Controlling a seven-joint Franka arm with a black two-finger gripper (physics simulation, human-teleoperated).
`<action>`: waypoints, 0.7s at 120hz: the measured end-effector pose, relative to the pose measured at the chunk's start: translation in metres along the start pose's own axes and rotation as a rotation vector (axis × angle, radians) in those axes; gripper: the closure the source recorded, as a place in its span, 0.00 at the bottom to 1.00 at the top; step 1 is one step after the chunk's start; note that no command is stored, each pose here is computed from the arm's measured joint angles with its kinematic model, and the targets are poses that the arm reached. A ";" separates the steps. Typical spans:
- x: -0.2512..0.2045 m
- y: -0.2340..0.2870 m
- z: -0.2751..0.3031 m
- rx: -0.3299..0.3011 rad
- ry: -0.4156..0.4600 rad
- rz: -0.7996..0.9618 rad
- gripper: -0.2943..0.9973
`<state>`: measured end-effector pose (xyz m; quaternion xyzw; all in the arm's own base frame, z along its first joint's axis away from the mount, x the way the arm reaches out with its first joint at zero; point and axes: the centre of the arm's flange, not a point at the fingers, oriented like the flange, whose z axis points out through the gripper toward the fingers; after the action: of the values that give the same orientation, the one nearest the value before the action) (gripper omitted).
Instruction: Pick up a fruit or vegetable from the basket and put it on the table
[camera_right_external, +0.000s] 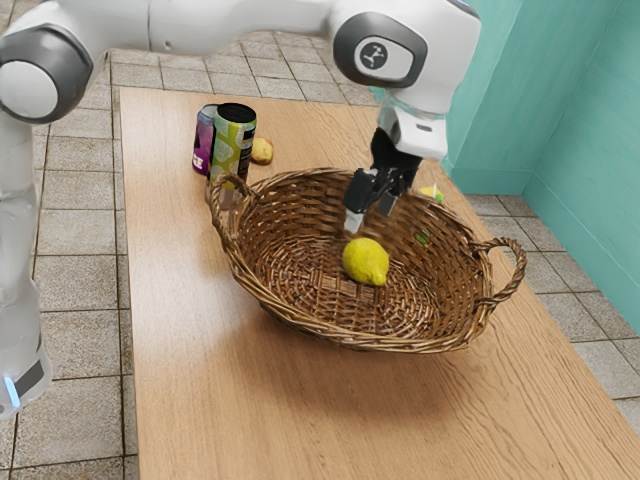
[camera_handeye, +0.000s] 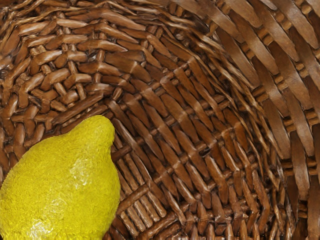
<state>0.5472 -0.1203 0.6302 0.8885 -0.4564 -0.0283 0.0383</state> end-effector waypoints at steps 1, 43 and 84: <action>-0.001 -0.002 -0.001 0.000 0.002 -0.003 0.23; 0.036 0.045 -0.003 0.005 0.011 0.122 0.23; 0.030 0.034 -0.002 0.004 0.014 0.100 0.23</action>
<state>0.5368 -0.1643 0.6354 0.8648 -0.5001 -0.0192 0.0409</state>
